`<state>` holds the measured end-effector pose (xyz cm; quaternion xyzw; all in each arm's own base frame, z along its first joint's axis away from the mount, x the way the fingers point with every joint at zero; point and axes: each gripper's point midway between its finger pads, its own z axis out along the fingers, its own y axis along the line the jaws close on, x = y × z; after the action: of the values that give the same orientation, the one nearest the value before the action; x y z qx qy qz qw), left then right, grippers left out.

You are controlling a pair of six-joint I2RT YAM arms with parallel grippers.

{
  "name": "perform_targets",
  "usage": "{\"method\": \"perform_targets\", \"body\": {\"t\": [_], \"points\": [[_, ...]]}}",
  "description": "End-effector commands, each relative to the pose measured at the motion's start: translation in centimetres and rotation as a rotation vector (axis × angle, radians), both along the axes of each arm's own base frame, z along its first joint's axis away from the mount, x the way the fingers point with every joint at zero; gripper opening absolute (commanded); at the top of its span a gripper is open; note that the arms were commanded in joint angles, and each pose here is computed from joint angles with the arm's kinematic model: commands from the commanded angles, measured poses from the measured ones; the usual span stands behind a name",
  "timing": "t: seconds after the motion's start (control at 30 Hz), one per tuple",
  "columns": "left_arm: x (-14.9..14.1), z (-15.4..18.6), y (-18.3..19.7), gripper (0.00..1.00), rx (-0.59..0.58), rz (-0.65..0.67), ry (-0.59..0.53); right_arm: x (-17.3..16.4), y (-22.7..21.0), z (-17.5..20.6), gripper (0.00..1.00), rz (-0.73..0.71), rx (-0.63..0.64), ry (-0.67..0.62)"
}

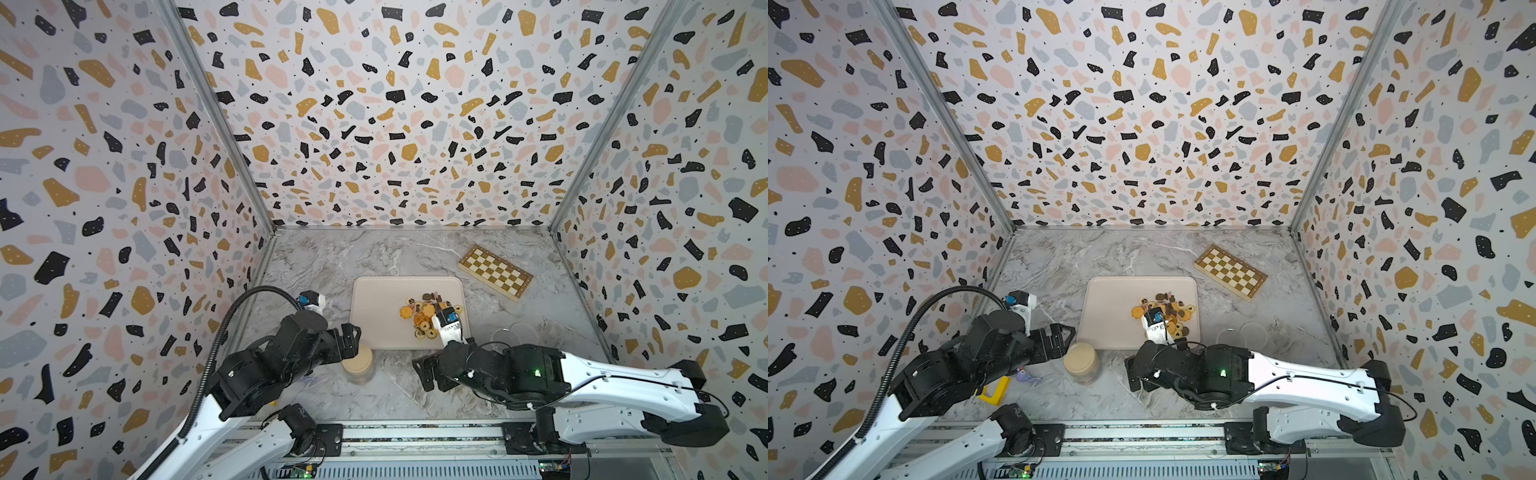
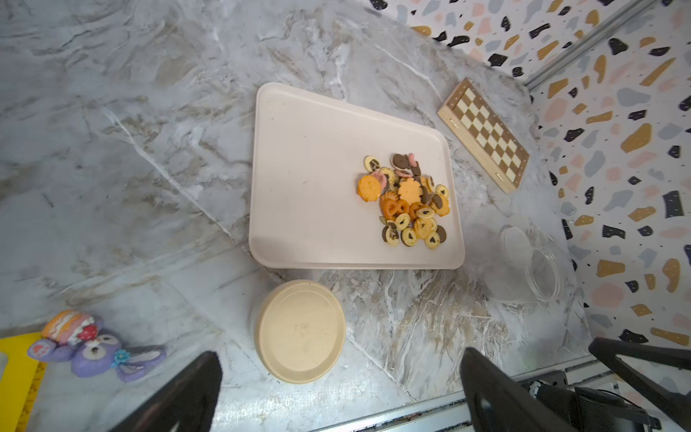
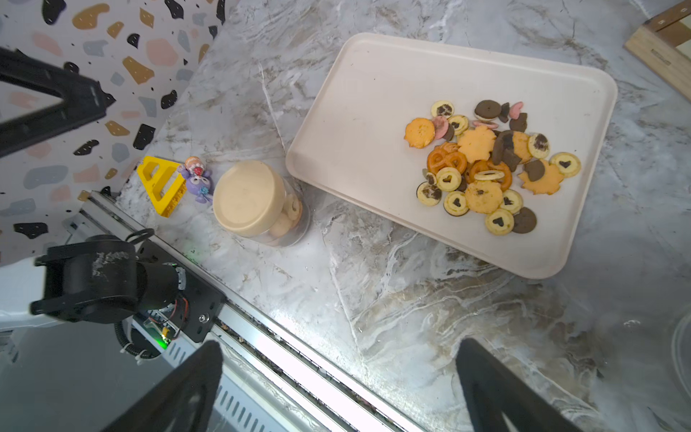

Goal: Pour the cookies out of the jar
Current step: Pick up the jar from the center of the board.

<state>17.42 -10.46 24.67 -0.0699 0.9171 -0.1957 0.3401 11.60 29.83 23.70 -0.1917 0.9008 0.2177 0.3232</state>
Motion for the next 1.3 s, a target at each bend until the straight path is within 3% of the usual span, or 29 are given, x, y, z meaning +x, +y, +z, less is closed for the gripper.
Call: {"method": "perform_targets", "body": {"t": [0.0,0.13,0.43,0.7,0.93,1.17,1.27], "points": [[0.5,-2.3,2.2,0.99,0.032,0.083,0.107,0.1,1.4,0.1,1.0,0.022,0.02,-0.021],[2.1,-4.5,3.6,0.98,-0.105,0.182,0.228,0.3,4.4,0.1,1.0,0.063,-0.001,-0.035],[3.0,-5.9,5.5,0.98,-0.174,0.326,0.26,0.6,11.2,-1.8,1.0,0.171,-0.069,-0.058],[1.5,-7.9,9.2,0.99,-0.075,0.534,0.27,1.4,15.3,-5.4,1.0,0.222,-0.149,-0.075],[0.8,-8.5,9.1,0.99,-0.063,0.511,0.265,1.2,16.7,-5.7,1.0,0.245,-0.112,-0.071],[0.5,-6.2,10.7,0.99,0.022,0.531,0.188,3.5,16.9,-8.0,0.99,0.215,-0.143,-0.04],[0.4,-6.2,10.5,0.99,0.007,0.521,0.18,3.7,17.3,-7.8,0.99,0.217,-0.128,-0.048]]}}
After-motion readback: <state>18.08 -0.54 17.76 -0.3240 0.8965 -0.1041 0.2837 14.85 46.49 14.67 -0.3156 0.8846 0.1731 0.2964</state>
